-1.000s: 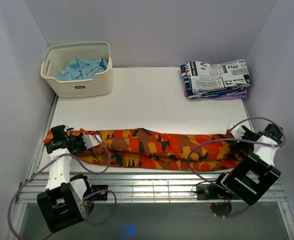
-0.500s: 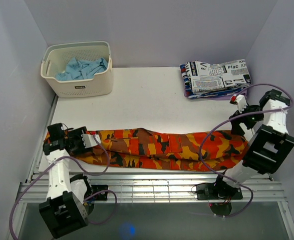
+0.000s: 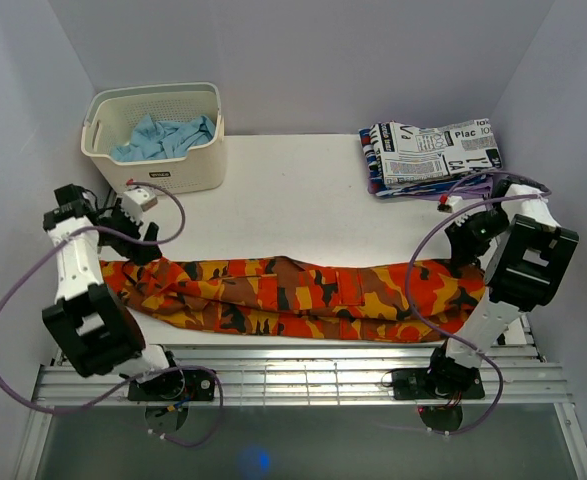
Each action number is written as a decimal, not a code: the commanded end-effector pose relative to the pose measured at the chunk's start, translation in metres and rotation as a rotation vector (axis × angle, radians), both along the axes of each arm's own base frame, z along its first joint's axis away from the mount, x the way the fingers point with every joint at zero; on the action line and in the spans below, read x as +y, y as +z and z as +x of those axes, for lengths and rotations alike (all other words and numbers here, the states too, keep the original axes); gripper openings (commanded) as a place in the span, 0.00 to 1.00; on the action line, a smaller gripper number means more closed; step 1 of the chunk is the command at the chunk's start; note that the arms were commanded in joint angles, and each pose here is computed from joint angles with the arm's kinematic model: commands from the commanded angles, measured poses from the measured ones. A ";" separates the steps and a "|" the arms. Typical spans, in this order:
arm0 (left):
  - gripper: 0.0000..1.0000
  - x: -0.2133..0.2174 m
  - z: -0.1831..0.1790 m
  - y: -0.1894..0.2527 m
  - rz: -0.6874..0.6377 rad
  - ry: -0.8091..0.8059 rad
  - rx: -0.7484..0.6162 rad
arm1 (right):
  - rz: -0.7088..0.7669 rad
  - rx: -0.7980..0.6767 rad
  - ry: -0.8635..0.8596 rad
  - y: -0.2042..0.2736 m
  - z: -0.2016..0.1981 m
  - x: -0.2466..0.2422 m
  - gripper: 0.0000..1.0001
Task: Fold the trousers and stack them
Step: Flatten the trousers out
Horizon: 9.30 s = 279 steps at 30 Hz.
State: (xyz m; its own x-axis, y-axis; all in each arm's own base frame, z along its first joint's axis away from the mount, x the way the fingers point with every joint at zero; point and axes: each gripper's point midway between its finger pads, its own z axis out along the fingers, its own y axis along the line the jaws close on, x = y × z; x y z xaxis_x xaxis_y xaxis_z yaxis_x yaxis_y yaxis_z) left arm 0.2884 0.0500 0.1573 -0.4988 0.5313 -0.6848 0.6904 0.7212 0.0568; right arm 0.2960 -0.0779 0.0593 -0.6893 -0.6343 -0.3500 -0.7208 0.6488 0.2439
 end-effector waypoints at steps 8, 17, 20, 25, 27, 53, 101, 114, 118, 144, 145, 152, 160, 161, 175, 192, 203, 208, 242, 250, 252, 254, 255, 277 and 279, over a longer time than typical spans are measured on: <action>0.90 0.085 -0.023 -0.029 -0.167 0.186 0.318 | -0.089 -0.250 0.144 0.068 -0.009 0.009 0.08; 0.86 0.092 -0.027 -0.063 -0.082 0.237 0.274 | -0.190 -0.499 0.151 0.092 -0.016 0.014 0.08; 0.86 0.092 -0.017 -0.066 -0.148 0.255 0.297 | -0.204 -0.532 0.143 0.098 -0.016 0.014 0.08; 0.86 0.074 -0.015 -0.071 -0.228 0.234 0.340 | -0.181 -0.543 0.119 0.102 -0.016 0.018 0.08; 0.86 0.066 -0.012 -0.073 -0.245 0.257 0.353 | -0.181 -0.543 0.115 0.102 -0.015 0.018 0.08; 0.00 0.091 0.016 -0.039 -0.355 0.695 0.374 | -0.286 -0.698 -0.070 0.131 0.014 -0.033 0.08; 0.98 0.135 0.133 0.077 -0.260 1.192 -0.227 | -0.448 -0.770 -0.602 0.140 0.157 -0.091 0.90; 0.93 0.082 0.141 0.018 -0.654 0.760 -0.223 | -0.135 -0.503 -0.186 0.112 0.084 0.015 0.90; 0.90 0.086 0.154 -0.003 -0.616 0.664 -0.280 | -0.115 -0.464 -0.183 0.110 0.077 0.020 0.90; 0.48 0.059 0.186 -0.075 -0.659 0.442 -0.148 | -0.175 -0.410 -0.162 0.103 0.071 0.013 0.90; 0.45 0.057 0.184 -0.072 -0.642 0.415 -0.153 | -0.176 -0.411 -0.161 0.102 0.071 0.013 0.90; 0.00 0.058 0.156 -0.002 -0.561 0.511 -0.099 | -0.164 -0.422 -0.147 0.099 0.071 0.016 0.90; 0.00 0.100 0.138 -0.019 -0.597 1.185 0.345 | -0.201 -0.421 -0.137 0.093 0.062 0.011 0.91; 0.00 0.102 0.133 -0.016 -0.588 1.212 0.292 | -0.207 -0.420 -0.131 0.093 0.060 0.011 0.91; 0.56 0.162 0.187 -0.023 -0.506 1.327 0.130 | -0.245 -0.341 -0.106 0.072 0.050 0.007 0.93; 0.63 0.101 -0.020 -0.066 -0.071 0.794 0.415 | -0.449 -0.006 0.110 0.007 -0.083 -0.029 0.81; 0.68 0.127 -0.076 -0.090 -0.098 0.809 0.382 | -0.310 0.061 0.071 0.002 -0.080 -0.010 0.82; 0.73 0.151 -0.056 -0.093 -0.111 0.958 0.300 | -0.318 0.056 0.078 0.005 -0.083 -0.010 0.83; 0.00 0.009 0.011 0.087 -0.273 0.721 -0.019 | -0.310 -0.014 0.087 0.014 -0.062 -0.011 0.82; 0.00 0.023 -0.020 0.053 -0.124 0.996 0.081 | -0.298 -0.016 0.088 0.013 -0.059 -0.010 0.82; 0.00 0.038 -0.027 0.038 -0.058 1.074 0.081 | -0.298 -0.013 0.087 0.013 -0.059 -0.010 0.82; 0.00 0.057 -0.034 0.028 0.017 1.182 0.083 | -0.303 -0.008 0.086 0.014 -0.060 -0.011 0.82; 0.00 0.062 -0.038 0.013 0.054 1.207 0.122 | -0.305 -0.006 0.087 0.015 -0.060 -0.012 0.82; 0.73 0.174 -0.007 -0.039 0.253 1.180 0.152 | -0.334 0.046 0.094 -0.004 -0.081 -0.012 0.72; 0.78 0.159 0.001 -0.021 0.197 1.078 0.104 | -0.336 0.063 0.090 -0.010 -0.088 -0.012 0.69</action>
